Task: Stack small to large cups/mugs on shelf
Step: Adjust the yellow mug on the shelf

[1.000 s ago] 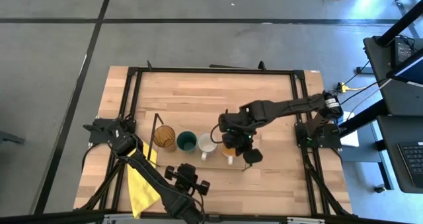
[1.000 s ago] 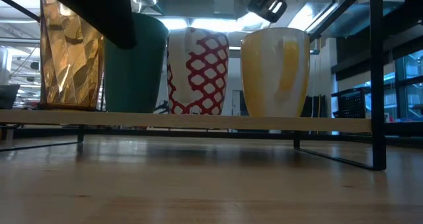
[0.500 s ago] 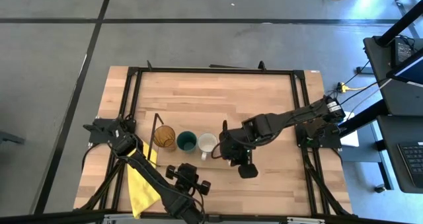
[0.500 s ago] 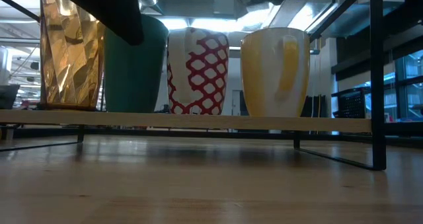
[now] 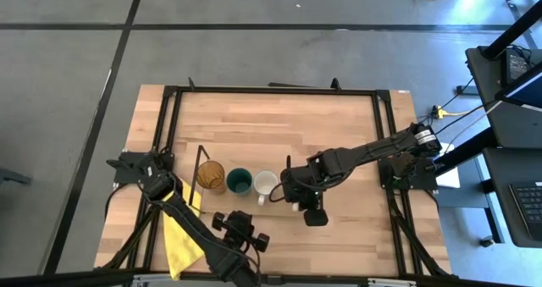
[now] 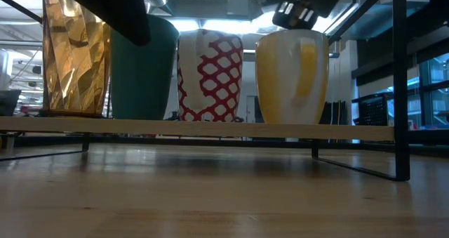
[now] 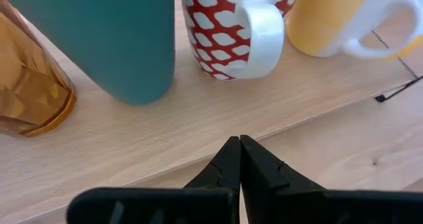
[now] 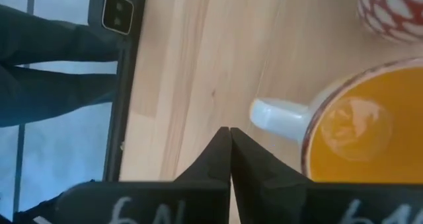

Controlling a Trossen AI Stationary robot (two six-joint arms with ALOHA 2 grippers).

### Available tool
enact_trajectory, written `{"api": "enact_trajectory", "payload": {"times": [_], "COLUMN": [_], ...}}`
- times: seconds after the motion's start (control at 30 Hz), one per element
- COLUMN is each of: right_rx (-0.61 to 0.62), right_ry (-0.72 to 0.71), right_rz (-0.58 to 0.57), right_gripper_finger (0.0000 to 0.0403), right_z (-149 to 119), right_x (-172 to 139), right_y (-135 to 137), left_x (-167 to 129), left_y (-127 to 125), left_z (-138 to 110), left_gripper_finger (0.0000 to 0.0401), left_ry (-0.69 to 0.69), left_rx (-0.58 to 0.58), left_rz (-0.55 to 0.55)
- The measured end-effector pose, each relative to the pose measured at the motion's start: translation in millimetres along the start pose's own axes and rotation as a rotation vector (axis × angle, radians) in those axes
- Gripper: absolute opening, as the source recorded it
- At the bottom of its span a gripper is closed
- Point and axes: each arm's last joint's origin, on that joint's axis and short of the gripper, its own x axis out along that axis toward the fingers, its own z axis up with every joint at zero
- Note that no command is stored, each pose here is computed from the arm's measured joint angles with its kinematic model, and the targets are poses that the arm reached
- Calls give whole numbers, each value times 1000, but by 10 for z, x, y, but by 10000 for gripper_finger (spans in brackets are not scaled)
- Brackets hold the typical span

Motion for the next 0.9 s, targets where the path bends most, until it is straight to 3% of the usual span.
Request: {"api": "enact_trajectory", "payload": {"times": [0.4,0.9], "right_rx": [39,18], "right_ry": [-57,-30], "right_rz": [-61,-95], "right_gripper_finger": [2,2], "right_z": [60,34], "right_x": [-41,-56], "right_y": [-127,-183], "left_x": [-3,-3], "left_y": [2,4], "left_z": [3,4], "left_gripper_finger": [0,0], "left_ry": [-5,-7], "left_rx": [16,18], "left_rz": [-2,0]}}
